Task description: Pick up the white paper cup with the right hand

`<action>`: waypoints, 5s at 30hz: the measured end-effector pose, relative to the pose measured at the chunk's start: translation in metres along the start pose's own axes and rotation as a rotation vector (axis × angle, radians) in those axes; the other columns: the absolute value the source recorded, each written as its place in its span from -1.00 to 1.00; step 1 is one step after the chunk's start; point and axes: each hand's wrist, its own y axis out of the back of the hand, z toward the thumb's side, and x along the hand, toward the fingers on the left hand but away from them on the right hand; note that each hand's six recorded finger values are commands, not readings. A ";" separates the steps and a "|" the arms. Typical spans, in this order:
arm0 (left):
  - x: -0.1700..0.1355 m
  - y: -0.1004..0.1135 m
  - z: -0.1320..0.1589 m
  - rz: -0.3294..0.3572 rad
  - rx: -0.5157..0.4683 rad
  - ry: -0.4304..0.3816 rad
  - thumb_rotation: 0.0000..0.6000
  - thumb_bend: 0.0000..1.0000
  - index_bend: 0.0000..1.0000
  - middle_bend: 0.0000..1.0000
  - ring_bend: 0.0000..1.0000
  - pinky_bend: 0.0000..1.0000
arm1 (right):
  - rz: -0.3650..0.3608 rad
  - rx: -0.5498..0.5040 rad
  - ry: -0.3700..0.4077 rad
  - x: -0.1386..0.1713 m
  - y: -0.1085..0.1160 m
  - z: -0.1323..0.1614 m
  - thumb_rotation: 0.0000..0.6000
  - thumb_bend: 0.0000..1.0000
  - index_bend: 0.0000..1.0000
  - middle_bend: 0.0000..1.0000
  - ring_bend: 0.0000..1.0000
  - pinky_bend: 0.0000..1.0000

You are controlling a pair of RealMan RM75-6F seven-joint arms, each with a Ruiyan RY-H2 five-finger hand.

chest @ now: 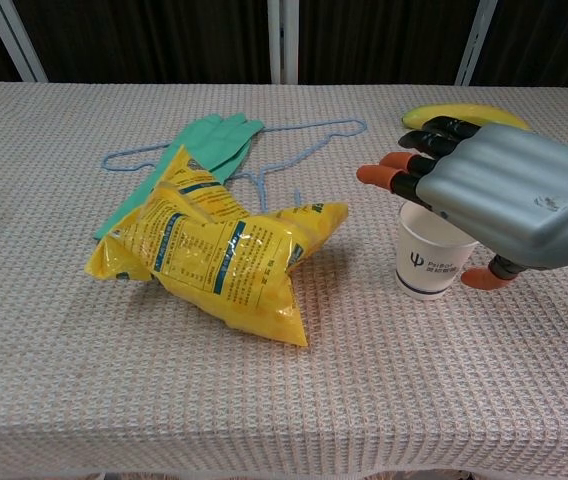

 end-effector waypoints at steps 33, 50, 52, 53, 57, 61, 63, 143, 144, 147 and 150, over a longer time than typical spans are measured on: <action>0.005 -0.012 0.005 -0.040 0.024 0.000 1.00 -0.93 -1.00 -1.00 -1.00 -1.00 | -0.059 -1.228 -0.195 0.024 -0.052 -0.076 1.00 -0.66 -0.25 -0.17 -0.99 -1.00; 0.004 -0.011 0.005 -0.037 0.021 -0.001 1.00 -0.93 -1.00 -1.00 -1.00 -1.00 | -0.034 -1.014 -0.207 0.053 -0.079 -0.103 1.00 -1.00 -1.00 -1.00 -1.00 -1.00; 0.004 -0.011 0.005 -0.038 0.022 -0.001 1.00 -0.93 -1.00 -1.00 -1.00 -1.00 | -0.053 -0.940 -0.187 0.055 -0.070 -0.103 1.00 -1.00 -1.00 -0.99 -1.00 -1.00; 0.004 -0.011 0.005 -0.038 0.023 -0.002 1.00 -0.93 -1.00 -1.00 -1.00 -1.00 | -0.058 -0.904 -0.180 0.055 -0.066 -0.104 1.00 -1.00 -1.00 -0.98 -1.00 -1.00; 0.005 -0.012 0.007 -0.042 0.024 -0.006 1.00 -0.93 -1.00 -1.00 -1.00 -1.00 | -0.069 -0.709 -0.164 0.053 -0.048 -0.101 1.00 -1.00 -1.00 -0.87 -1.00 -1.00; 0.005 -0.013 0.006 -0.043 0.021 -0.004 1.00 -0.93 -1.00 -1.00 -1.00 -1.00 | -0.057 -0.491 -0.175 0.045 -0.035 -0.095 1.00 -1.00 -1.00 -0.81 -1.00 -1.00; 0.005 -0.012 0.005 -0.043 0.017 0.000 1.00 -0.93 -1.00 -1.00 -1.00 -1.00 | -0.042 -0.367 -0.189 0.038 -0.032 -0.092 1.00 -1.00 -1.00 -0.81 -1.00 -1.00; 0.006 -0.017 0.002 -0.058 0.017 0.007 1.00 -0.92 -1.00 -1.00 -1.00 -1.00 | -0.081 -1.406 -0.014 0.023 -0.089 -0.070 1.00 -1.00 -1.00 -0.81 -1.00 -1.00; 0.006 -0.017 0.002 -0.060 0.018 0.009 1.00 -0.91 -1.00 -1.00 -1.00 -1.00 | -0.082 -1.397 -0.008 0.026 -0.089 -0.071 1.00 -1.00 -1.00 -0.89 -1.00 -1.00; 0.007 -0.018 0.001 -0.065 0.020 0.013 1.00 -0.90 -1.00 -1.00 -1.00 -1.00 | -0.101 -1.368 0.007 0.035 -0.085 -0.074 1.00 -1.00 -1.00 -1.00 -1.00 -1.00; 0.007 -0.018 0.002 -0.063 0.021 0.011 1.00 -0.91 -1.00 -1.00 -1.00 -1.00 | -0.127 -1.310 0.013 0.048 -0.080 -0.081 1.00 -1.00 -1.00 -1.00 -1.00 -1.00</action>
